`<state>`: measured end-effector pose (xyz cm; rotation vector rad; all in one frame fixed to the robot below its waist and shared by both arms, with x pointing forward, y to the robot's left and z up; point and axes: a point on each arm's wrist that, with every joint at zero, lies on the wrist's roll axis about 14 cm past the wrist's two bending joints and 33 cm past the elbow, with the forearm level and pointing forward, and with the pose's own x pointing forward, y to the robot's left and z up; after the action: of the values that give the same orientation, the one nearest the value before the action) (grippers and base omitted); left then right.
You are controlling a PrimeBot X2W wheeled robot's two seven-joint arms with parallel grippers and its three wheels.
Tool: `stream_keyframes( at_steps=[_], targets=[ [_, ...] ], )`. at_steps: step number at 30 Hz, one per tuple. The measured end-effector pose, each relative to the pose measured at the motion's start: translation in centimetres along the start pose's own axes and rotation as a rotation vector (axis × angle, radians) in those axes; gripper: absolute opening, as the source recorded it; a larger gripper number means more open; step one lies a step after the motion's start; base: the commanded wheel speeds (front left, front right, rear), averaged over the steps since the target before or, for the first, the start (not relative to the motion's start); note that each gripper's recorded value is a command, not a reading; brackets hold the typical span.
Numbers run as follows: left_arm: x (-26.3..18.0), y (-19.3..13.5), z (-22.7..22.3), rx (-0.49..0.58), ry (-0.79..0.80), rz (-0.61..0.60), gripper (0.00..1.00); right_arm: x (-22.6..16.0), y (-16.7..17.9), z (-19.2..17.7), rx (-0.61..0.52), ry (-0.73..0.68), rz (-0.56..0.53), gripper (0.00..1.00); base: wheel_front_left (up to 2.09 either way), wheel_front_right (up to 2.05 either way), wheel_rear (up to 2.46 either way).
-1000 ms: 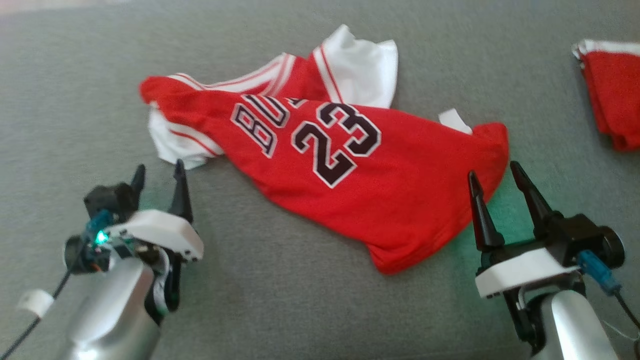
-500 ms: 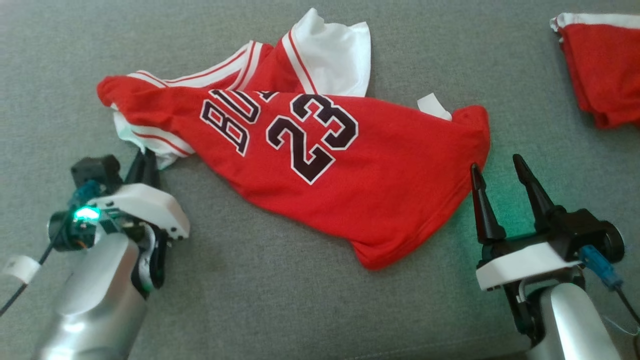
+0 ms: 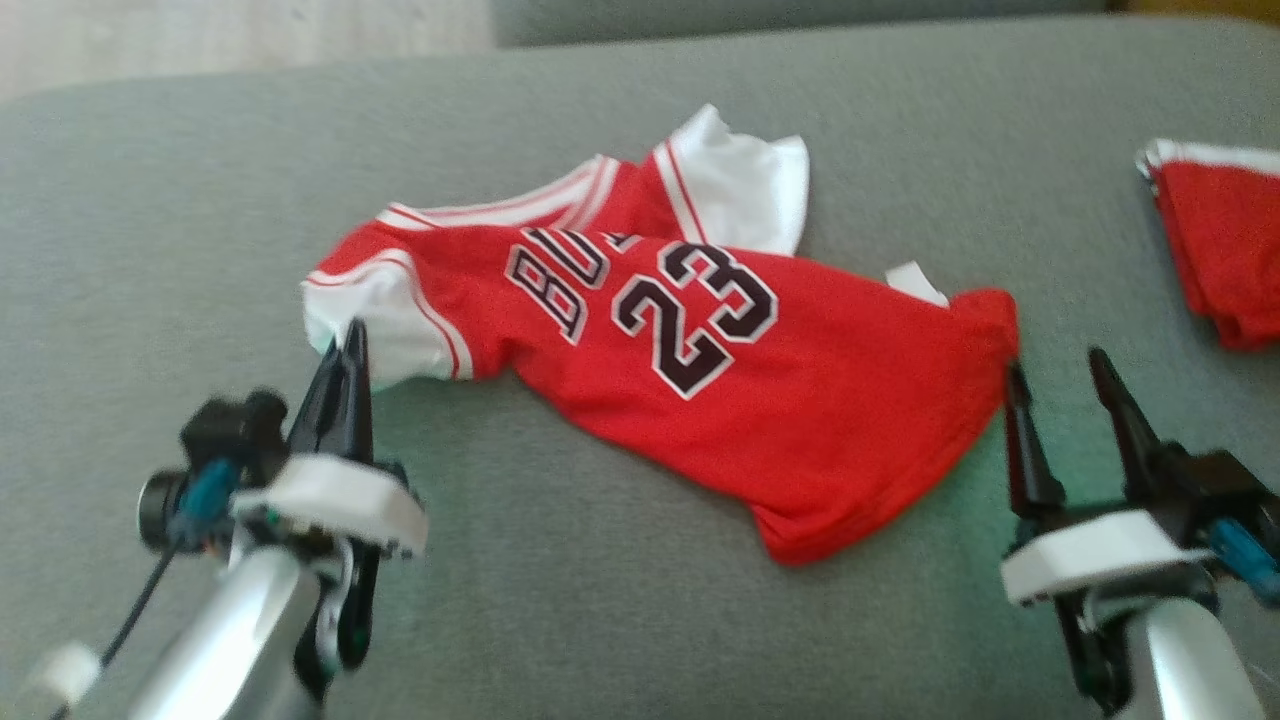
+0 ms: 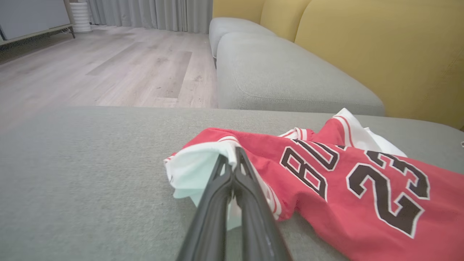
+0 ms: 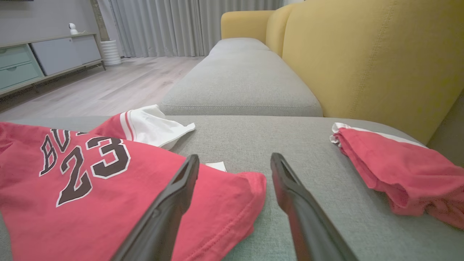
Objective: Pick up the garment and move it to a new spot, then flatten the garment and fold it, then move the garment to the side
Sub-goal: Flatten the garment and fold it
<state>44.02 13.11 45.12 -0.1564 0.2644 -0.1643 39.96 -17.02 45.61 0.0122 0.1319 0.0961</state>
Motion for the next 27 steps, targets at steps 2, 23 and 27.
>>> stream_keyframes(
  at_steps=[2, 23, 27],
  targets=[
    [-3.0, 0.5, 1.5, -0.003, -0.057, 0.020, 0.00, -0.6, -0.2, 0.2, 0.001, -0.003, -0.007, 1.00, 0.00, 0.00, 0.00],
    [-11.0, 3.0, -4.3, -0.133, 0.040, 0.217, 1.00, -1.2, -0.2, 0.9, -0.029, -0.007, -0.009, 1.00, 0.00, 0.00, 0.00],
    [-10.4, 2.1, -4.3, -0.139, 0.011, 0.183, 1.00, -1.4, -0.5, 1.2, -0.029, -0.013, -0.017, 1.00, 0.00, 0.00, 0.00]
  ],
)
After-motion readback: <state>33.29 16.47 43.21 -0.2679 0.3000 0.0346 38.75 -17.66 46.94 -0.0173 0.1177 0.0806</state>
